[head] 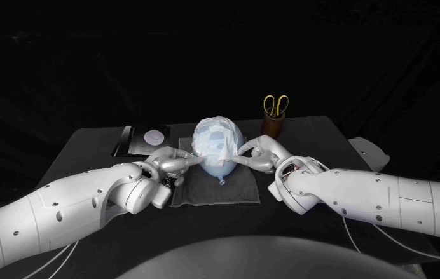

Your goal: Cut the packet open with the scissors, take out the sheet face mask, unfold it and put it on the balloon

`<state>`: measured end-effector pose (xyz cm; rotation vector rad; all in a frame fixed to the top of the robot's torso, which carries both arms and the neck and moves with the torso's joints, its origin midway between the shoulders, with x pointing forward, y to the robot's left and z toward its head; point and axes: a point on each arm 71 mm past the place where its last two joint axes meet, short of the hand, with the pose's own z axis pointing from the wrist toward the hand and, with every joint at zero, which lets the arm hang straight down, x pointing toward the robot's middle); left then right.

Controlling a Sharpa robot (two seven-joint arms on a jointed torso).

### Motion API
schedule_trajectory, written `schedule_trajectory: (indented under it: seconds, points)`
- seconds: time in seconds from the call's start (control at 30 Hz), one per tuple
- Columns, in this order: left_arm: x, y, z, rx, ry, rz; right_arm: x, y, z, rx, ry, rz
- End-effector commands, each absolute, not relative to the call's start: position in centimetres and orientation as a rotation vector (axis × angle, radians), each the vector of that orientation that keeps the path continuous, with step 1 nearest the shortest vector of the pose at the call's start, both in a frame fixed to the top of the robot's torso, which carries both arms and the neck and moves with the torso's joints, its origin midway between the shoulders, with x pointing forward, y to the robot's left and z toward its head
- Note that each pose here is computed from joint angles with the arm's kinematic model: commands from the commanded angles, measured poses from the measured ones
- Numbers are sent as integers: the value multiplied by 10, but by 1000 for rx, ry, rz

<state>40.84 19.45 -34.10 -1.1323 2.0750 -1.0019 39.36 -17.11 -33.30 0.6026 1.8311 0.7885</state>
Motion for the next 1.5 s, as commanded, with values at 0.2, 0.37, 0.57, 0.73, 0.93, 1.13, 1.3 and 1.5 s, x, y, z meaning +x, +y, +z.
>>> schedule_trajectory:
  seconds: [0.2, 0.37, 0.57, 0.73, 0.93, 1.13, 1.3, 1.5]
  points:
    - [409, 187, -337, -1134, 2038, -1042, 395, -168, -332, 612, 1814, 790]
    - [410, 186, -336, -1140, 2026, -1037, 396, -167, -333, 628, 1810, 790]
    - [411, 186, -337, -1154, 2015, -1019, 397, -166, -334, 651, 1804, 784]
    - [413, 186, -336, -1170, 1991, -1006, 397, -166, -334, 672, 1799, 775]
    - [415, 185, -336, -1186, 1961, -995, 398, -166, -335, 691, 1792, 764]
    - [416, 182, -336, -1193, 1956, -990, 398, -164, -335, 697, 1796, 765]
    - [417, 180, -335, -1197, 1951, -984, 398, -163, -335, 699, 1798, 763]
    - [418, 178, -335, -1201, 1939, -975, 400, -161, -335, 704, 1786, 756]
